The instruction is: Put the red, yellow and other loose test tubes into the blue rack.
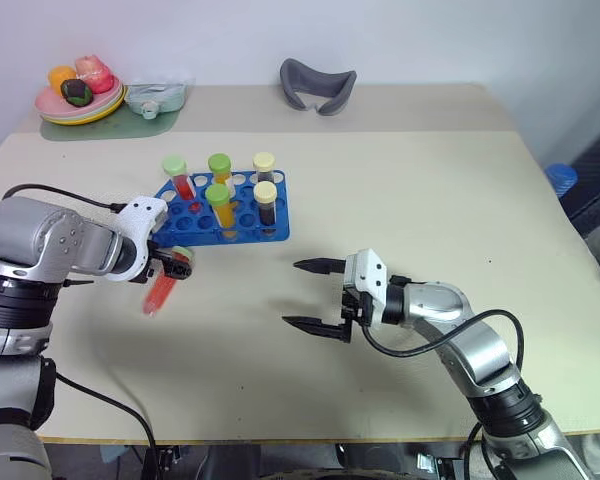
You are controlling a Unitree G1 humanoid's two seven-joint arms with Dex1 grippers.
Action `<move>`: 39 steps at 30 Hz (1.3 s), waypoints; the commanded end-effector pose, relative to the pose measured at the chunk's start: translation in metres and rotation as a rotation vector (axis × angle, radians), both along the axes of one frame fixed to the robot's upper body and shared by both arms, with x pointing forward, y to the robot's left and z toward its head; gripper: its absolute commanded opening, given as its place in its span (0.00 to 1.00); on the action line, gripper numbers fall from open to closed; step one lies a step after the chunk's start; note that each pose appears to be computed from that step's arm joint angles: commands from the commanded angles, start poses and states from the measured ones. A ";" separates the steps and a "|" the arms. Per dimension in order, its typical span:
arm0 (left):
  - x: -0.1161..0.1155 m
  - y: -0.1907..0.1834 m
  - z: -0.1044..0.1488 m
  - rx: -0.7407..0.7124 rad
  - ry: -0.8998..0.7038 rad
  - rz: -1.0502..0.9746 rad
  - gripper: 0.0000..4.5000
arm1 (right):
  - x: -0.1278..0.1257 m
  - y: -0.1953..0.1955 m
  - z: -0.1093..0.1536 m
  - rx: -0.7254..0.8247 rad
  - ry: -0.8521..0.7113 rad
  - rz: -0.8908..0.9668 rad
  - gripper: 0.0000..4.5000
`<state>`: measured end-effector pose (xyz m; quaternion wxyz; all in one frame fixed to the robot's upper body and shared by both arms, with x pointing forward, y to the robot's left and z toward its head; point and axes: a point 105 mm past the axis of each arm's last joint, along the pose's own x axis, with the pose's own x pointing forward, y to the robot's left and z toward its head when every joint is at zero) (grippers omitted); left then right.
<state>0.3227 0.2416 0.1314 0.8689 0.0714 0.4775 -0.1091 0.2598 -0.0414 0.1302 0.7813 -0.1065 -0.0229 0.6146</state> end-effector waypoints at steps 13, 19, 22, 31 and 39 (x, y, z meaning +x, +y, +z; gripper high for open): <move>0.000 0.003 -0.005 0.008 0.066 0.006 0.48 | -0.002 0.007 0.015 0.042 -0.027 0.017 1.00; -0.002 0.001 -0.006 0.000 0.061 -0.008 0.38 | -0.003 0.007 0.015 0.042 -0.023 0.021 1.00; -0.004 0.002 -0.007 -0.004 0.060 -0.006 0.38 | -0.003 0.007 0.015 0.041 -0.023 0.026 1.00; -0.023 0.003 0.001 -0.036 0.024 -0.068 0.18 | -0.005 0.005 0.013 0.036 -0.019 0.031 1.00; -0.031 0.004 0.065 -0.080 -0.556 -0.141 0.18 | -0.009 0.003 0.009 0.042 0.004 0.023 1.00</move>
